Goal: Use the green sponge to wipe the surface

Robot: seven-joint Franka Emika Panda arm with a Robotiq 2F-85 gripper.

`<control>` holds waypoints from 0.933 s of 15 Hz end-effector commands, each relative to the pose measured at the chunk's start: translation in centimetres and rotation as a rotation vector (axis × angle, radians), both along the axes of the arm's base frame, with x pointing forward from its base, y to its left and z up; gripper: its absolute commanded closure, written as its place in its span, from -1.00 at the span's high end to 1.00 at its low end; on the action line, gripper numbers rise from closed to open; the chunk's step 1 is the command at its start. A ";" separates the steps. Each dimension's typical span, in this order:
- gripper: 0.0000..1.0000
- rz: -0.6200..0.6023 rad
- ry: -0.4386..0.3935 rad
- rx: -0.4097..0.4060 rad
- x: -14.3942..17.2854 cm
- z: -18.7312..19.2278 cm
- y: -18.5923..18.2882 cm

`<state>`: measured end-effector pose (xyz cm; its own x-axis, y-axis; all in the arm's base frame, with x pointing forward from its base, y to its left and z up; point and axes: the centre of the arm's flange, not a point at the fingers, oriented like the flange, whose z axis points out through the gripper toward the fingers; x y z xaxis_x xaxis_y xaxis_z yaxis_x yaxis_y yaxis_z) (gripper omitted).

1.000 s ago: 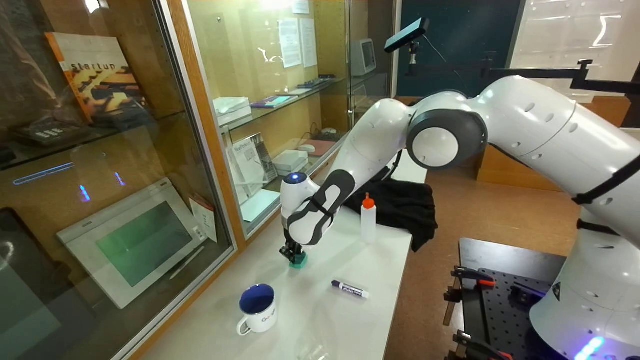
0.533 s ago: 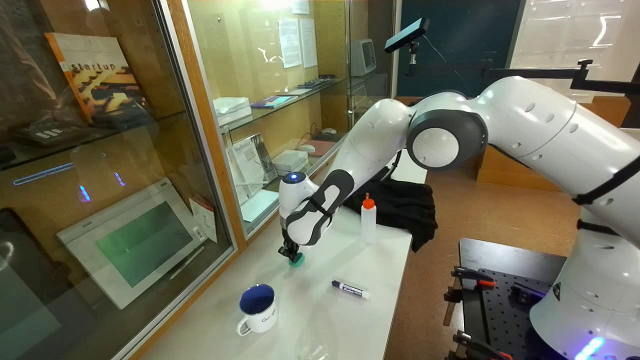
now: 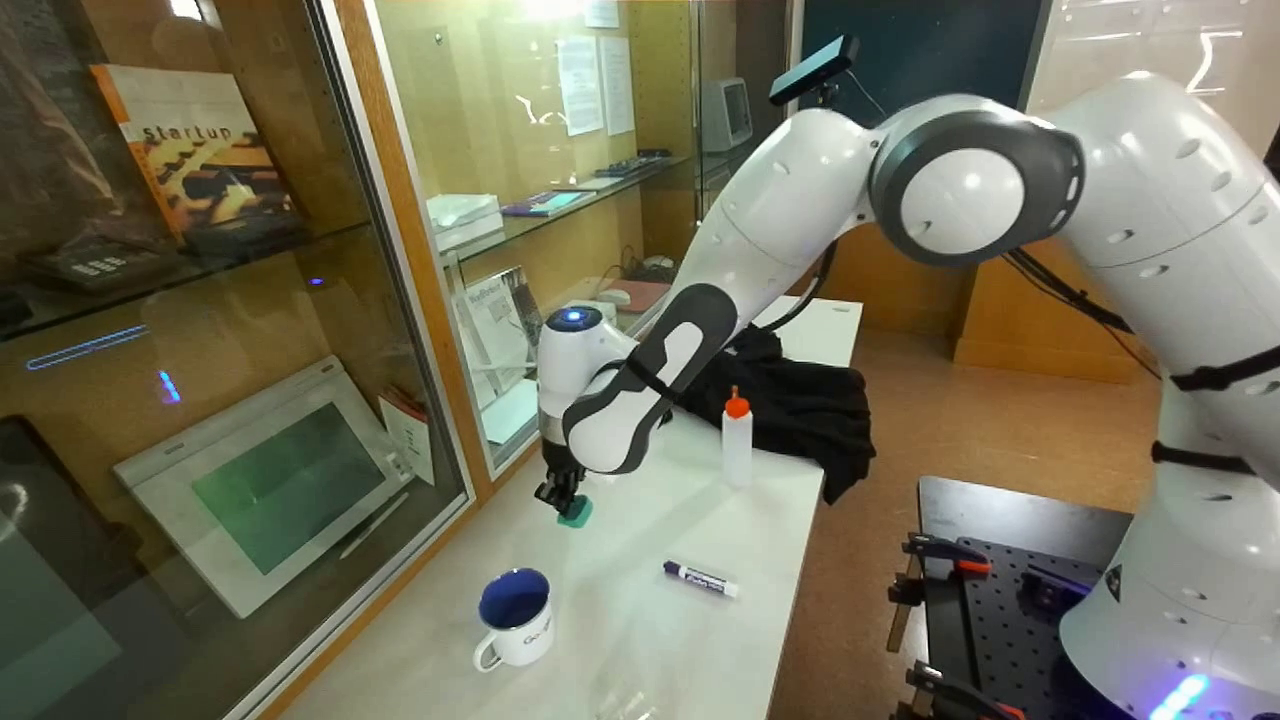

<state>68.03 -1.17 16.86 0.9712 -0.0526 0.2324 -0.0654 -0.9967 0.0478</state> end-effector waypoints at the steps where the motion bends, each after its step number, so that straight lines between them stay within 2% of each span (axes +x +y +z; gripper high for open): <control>1: -0.95 0.145 -0.020 0.012 -4.3 6.1 6.1; 6: -0.95 0.381 -0.072 0.098 -4.7 8.6 17.7; 10: -0.95 0.504 -0.084 0.148 -5.3 7.2 25.8; 13: -0.95 0.561 -0.041 0.196 -6.4 5.7 29.2; 14: -0.81 0.520 -0.046 0.166 -7.2 6.5 28.3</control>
<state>60.84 27.17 23.34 0.8678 0.3931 0.3040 0.4405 -0.8916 -0.1045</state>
